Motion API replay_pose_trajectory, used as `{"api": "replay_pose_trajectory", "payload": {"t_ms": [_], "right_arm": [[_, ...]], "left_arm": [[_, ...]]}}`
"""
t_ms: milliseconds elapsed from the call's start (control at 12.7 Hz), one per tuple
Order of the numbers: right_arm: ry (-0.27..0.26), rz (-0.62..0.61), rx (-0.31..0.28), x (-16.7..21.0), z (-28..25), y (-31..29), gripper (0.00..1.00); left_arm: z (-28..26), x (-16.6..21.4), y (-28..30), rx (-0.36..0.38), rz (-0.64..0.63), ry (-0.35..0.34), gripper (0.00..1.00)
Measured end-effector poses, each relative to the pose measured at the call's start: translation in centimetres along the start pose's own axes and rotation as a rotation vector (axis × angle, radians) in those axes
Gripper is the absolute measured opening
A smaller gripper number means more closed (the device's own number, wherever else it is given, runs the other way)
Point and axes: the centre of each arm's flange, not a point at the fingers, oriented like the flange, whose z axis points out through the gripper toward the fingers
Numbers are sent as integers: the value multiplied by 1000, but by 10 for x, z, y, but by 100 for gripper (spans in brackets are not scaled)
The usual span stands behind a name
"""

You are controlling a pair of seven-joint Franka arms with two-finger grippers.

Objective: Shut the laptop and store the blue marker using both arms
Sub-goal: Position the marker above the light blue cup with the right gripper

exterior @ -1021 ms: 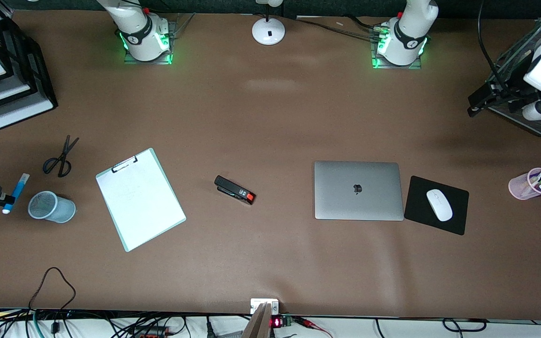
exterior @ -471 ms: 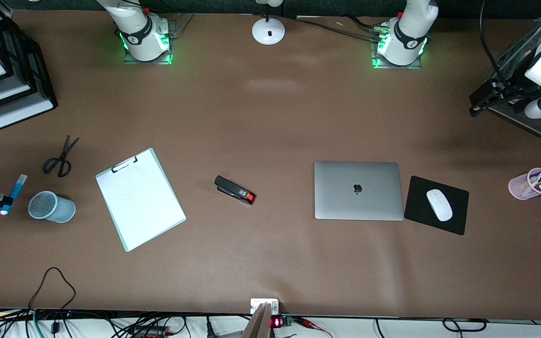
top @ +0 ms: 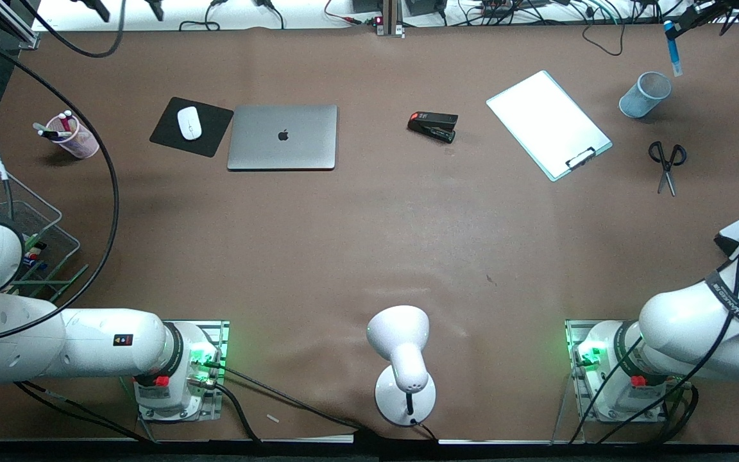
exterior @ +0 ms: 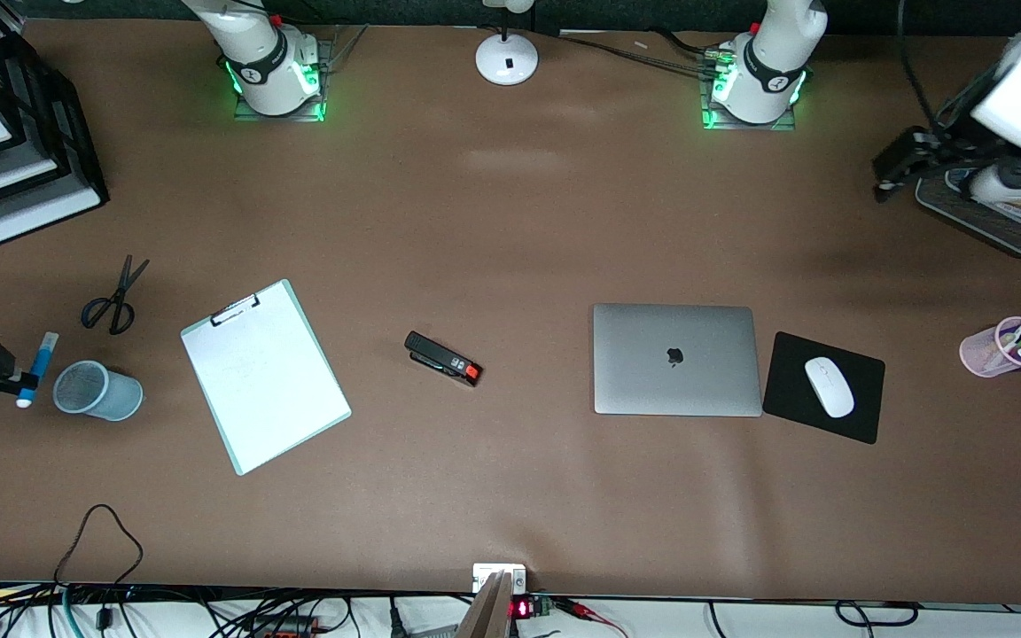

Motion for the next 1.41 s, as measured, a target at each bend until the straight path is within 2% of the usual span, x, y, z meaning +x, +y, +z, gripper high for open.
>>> {"api": "replay_pose_trajectory", "payload": {"t_ms": [157, 314, 550, 785, 1099, 1414], "right_arm": [[-22, -66, -10, 9, 5, -11, 17], [-49, -140, -46, 20, 0, -25, 17], [-57, -315, -90, 38, -22, -55, 17], [-85, -493, -122, 59, -36, -99, 17], [-111, -696, -98, 68, -25, -116, 17], [-133, -896, -8, 70, -14, -133, 17]], "left_arm": [[-5, -4, 15, 1, 28, 2, 100], [-12, -7, 18, 0, 33, 4, 100], [-13, -6, 17, 1, 32, 3, 100], [-9, -5, 17, 1, 31, -7, 100], [6, 4, 16, 1, 30, -37, 100], [17, 11, 15, 2, 26, -57, 100]]}}
